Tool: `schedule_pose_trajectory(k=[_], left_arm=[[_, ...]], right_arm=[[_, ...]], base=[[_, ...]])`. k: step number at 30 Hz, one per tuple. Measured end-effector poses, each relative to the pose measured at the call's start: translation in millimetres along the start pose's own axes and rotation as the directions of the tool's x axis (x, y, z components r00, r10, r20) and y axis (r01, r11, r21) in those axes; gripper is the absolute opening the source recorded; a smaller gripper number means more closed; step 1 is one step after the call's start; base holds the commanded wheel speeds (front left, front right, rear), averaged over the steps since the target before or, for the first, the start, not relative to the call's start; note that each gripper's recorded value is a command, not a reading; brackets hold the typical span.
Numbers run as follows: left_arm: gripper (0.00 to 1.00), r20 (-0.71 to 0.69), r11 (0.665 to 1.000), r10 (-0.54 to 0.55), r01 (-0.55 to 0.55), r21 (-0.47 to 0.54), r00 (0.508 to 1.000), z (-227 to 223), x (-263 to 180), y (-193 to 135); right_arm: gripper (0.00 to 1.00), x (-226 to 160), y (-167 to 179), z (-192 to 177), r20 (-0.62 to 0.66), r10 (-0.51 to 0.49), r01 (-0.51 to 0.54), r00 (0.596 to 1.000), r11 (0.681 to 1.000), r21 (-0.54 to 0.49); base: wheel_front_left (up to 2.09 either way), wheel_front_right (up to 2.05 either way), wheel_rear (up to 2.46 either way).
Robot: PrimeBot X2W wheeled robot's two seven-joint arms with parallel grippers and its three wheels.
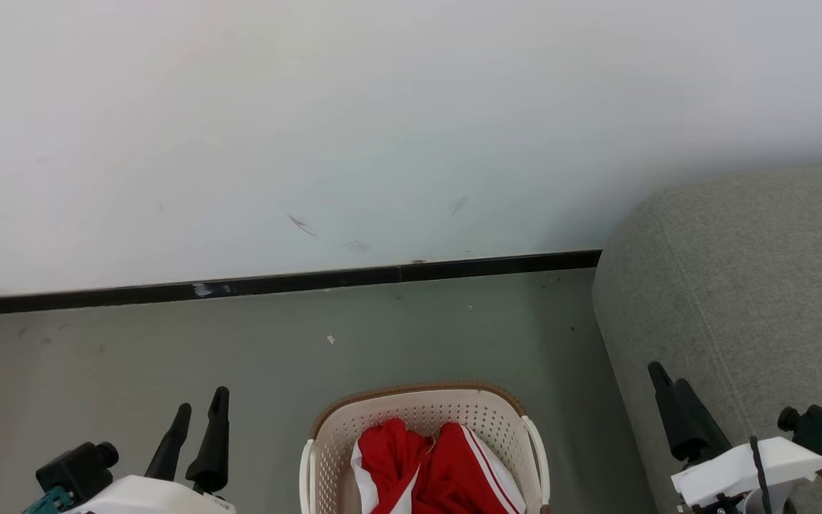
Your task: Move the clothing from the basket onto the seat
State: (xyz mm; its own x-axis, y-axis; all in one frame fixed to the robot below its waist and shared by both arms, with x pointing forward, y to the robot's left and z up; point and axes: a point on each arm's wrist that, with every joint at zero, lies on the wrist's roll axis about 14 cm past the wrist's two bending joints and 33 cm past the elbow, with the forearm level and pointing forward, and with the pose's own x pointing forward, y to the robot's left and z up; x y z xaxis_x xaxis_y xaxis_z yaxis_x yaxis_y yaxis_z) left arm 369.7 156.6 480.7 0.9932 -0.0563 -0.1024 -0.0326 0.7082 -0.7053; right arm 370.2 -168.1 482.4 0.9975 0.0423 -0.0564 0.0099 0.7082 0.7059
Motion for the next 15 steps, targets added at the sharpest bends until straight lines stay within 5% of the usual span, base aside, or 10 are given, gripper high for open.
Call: schedule_pose_trajectory(k=[15], left_arm=[[1.00,0.022,0.967,-0.017,0.011,0.255,1.000,-3,-2,-10]], right_arm=[[1.00,-2,8,3,0.018,0.041,-0.036,0.999,0.969,-0.244]], base=[[0.00,0.00,0.00]])
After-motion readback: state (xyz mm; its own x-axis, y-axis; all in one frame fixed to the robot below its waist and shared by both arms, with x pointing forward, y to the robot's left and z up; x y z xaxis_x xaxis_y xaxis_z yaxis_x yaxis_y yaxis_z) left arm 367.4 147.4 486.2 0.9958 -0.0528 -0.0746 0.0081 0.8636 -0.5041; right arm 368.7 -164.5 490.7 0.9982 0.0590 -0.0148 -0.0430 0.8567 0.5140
